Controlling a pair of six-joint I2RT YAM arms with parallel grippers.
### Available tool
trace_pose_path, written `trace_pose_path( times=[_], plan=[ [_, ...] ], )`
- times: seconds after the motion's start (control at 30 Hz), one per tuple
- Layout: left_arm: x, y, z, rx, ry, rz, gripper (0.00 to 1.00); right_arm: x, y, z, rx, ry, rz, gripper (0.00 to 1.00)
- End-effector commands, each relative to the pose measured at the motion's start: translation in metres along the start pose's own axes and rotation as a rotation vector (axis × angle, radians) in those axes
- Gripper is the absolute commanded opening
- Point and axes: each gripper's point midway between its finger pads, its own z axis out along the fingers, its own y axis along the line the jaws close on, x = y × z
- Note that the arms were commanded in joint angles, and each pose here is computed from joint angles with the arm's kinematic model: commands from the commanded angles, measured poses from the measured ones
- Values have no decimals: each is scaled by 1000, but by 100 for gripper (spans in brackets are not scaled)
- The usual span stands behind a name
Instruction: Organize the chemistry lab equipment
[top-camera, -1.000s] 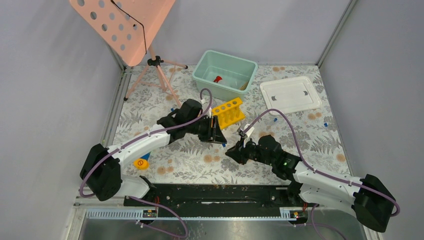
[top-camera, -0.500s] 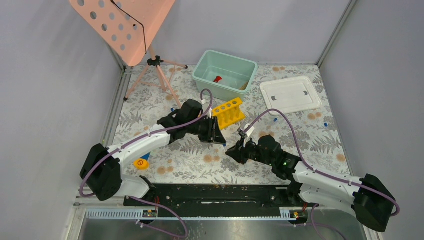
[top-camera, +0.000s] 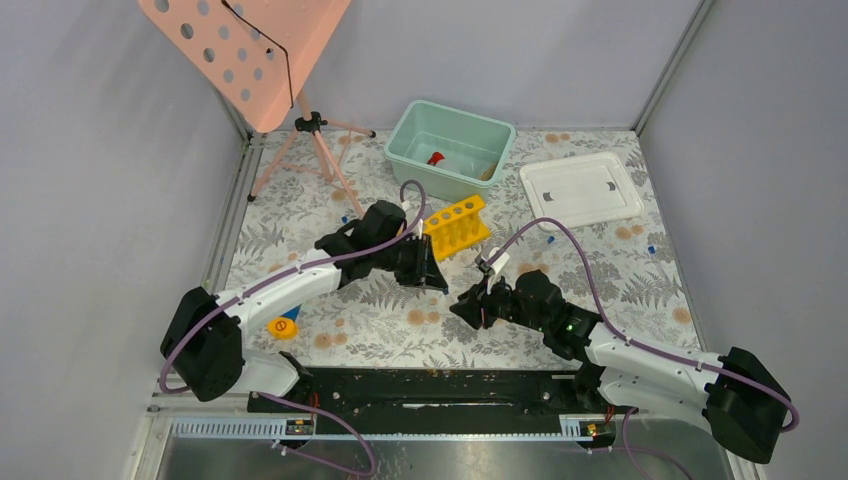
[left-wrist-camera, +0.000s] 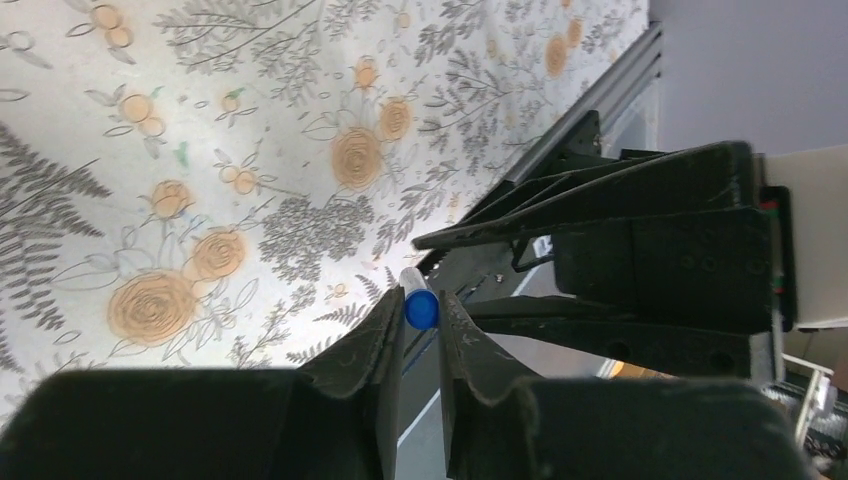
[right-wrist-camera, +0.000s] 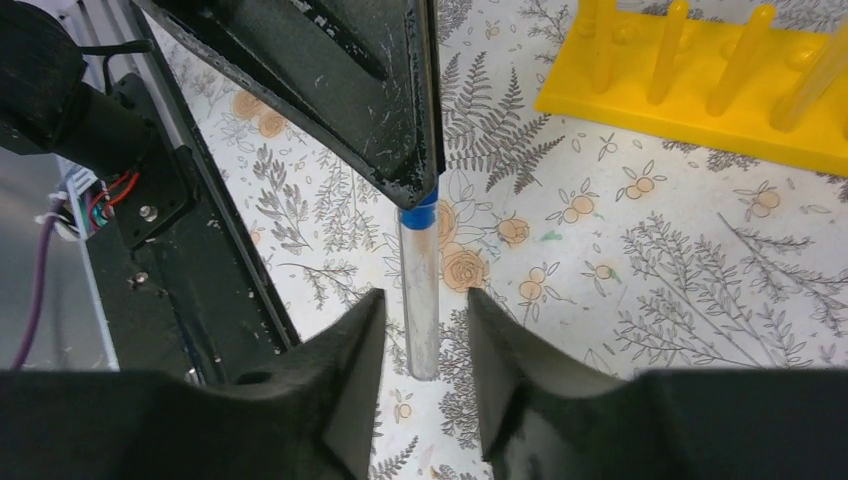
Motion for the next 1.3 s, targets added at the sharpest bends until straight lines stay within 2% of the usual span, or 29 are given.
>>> trace_pose_path(
  times=[0.0,0.17,0.2,0.43,0.63,0.77,0.93,1.27],
  plan=[
    [-20,-2,-18,-75,-108,56,13,-14,-2,0,23,-57,-5,52],
    [-43,19,-55,-251,-262,47,13,-16,-7,-2,57,-73,8,96],
    [-47,27,-65,-285,-295,32,13,-16,-8,-3,65,-77,10,99],
    [-75,85,-165,-649,-602,-7,16,-19,-10,-5,78,-92,16,99],
    [-88,122,-219,-839,-755,-53,16,-21,-7,-7,63,-100,15,100],
    [-101,141,-225,-890,-773,-87,16,-22,-6,-9,60,-111,13,99],
    [-118,154,-213,-897,-761,-130,16,-23,-6,-12,60,-122,10,100],
    [-141,190,-202,-1012,-767,-182,16,-27,-4,-15,52,-136,7,99]
  ],
)
